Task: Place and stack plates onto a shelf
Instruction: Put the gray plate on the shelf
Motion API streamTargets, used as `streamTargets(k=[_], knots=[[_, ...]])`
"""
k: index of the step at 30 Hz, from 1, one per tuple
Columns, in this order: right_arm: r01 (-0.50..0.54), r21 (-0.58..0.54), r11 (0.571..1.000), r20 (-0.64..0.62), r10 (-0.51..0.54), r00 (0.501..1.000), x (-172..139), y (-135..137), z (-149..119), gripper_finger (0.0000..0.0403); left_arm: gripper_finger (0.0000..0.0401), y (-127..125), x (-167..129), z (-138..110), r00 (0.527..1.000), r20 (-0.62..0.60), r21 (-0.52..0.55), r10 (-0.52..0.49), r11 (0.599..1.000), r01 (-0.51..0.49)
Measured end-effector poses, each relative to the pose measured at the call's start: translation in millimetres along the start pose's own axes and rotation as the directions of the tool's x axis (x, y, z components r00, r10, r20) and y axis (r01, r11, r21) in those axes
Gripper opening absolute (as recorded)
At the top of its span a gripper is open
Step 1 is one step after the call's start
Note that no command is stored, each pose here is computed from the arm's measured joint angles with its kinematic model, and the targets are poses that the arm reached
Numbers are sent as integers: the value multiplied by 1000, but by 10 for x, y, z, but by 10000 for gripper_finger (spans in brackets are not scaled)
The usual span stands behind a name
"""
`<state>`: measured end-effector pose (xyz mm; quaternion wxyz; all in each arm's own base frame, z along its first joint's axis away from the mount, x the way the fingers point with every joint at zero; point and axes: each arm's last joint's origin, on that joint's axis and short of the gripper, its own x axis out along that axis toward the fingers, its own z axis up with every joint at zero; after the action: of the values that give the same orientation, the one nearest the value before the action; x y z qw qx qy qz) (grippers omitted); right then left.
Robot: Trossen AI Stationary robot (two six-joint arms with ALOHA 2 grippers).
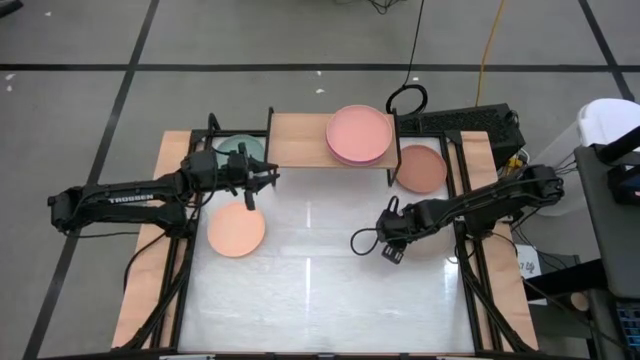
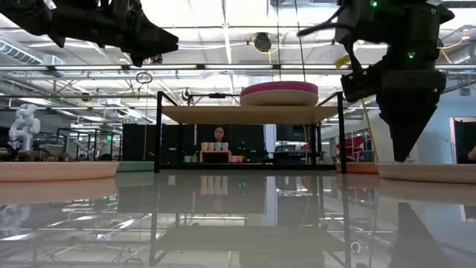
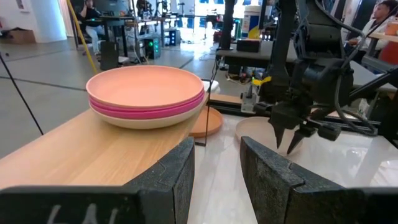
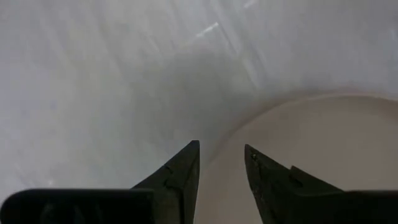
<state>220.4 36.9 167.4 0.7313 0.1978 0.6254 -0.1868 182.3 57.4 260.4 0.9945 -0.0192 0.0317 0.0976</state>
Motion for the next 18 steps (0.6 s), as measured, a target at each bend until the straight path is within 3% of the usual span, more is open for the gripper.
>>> streamTargets(k=[12,18], knots=[[66,11,998,-73,-65,995,198,19,7,106,133,0,0,-19,1000,-20,-3,0,1000,0],[48,-13,999,-90,-49,995,200,25,2,68,133,0,0,-22,1000,-23,-4,1,1000,-1]])
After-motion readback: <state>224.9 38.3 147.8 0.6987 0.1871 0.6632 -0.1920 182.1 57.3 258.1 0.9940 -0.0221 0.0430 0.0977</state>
